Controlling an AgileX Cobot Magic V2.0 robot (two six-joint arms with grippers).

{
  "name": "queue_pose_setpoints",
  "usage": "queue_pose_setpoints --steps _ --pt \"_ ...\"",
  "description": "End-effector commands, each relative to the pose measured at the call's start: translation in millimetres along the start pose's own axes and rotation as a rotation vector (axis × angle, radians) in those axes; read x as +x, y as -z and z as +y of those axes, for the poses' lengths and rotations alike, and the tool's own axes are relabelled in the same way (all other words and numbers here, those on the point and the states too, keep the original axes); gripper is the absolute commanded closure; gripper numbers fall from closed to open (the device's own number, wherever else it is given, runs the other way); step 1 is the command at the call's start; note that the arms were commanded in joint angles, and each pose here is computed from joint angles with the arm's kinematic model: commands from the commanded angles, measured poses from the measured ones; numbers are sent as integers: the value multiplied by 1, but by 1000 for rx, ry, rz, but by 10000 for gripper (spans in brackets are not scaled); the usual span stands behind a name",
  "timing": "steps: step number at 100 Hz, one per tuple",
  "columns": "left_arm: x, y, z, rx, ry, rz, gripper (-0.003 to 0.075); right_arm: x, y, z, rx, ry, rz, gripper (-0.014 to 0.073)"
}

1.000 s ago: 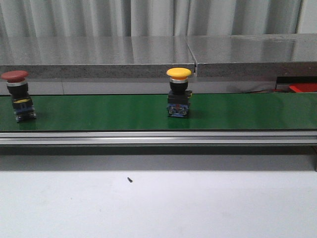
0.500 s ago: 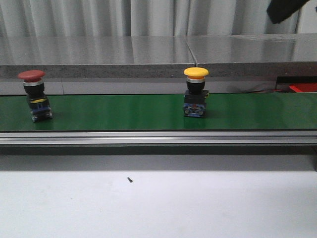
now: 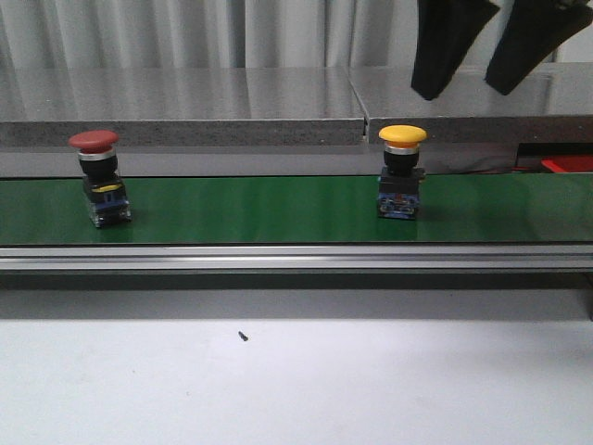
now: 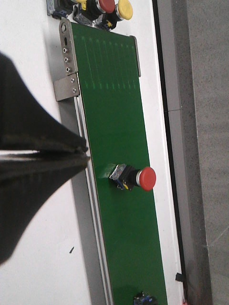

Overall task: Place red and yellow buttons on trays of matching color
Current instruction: 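Lower the right gripper onto the yellow button on the belt and grasp it, then carry the yellow button into the yellow tray and open the right gripper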

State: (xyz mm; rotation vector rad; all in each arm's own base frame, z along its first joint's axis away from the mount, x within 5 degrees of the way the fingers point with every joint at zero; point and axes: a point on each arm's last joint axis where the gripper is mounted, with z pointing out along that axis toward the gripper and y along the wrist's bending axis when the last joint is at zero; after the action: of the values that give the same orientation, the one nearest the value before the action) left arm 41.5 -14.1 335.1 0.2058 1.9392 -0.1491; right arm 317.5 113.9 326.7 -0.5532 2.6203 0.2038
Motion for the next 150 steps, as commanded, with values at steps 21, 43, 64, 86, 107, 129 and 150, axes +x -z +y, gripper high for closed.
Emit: queue_pose_setpoints --steps 21,43,64,86,107,129,150 --pt "-13 3 0 6 17 -82 739 -28 -23 -4 -3 33 -41 4" --pt "-13 3 0 6 17 -82 739 -32 -54 -18 18 8 -29 80" --pt "-13 3 0 6 17 -82 739 -30 -53 -20 18 1 -9 358" --pt "-13 3 0 6 17 -82 739 -28 -22 -21 26 -8 -51 358" --pt "-13 3 0 6 17 -82 739 -14 15 -45 71 -92 -94 358" --pt "-13 3 0 6 17 -82 739 26 31 -90 151 -249 -83 358" --pt "-13 3 0 6 17 -82 739 67 40 -142 242 -445 -57 358"
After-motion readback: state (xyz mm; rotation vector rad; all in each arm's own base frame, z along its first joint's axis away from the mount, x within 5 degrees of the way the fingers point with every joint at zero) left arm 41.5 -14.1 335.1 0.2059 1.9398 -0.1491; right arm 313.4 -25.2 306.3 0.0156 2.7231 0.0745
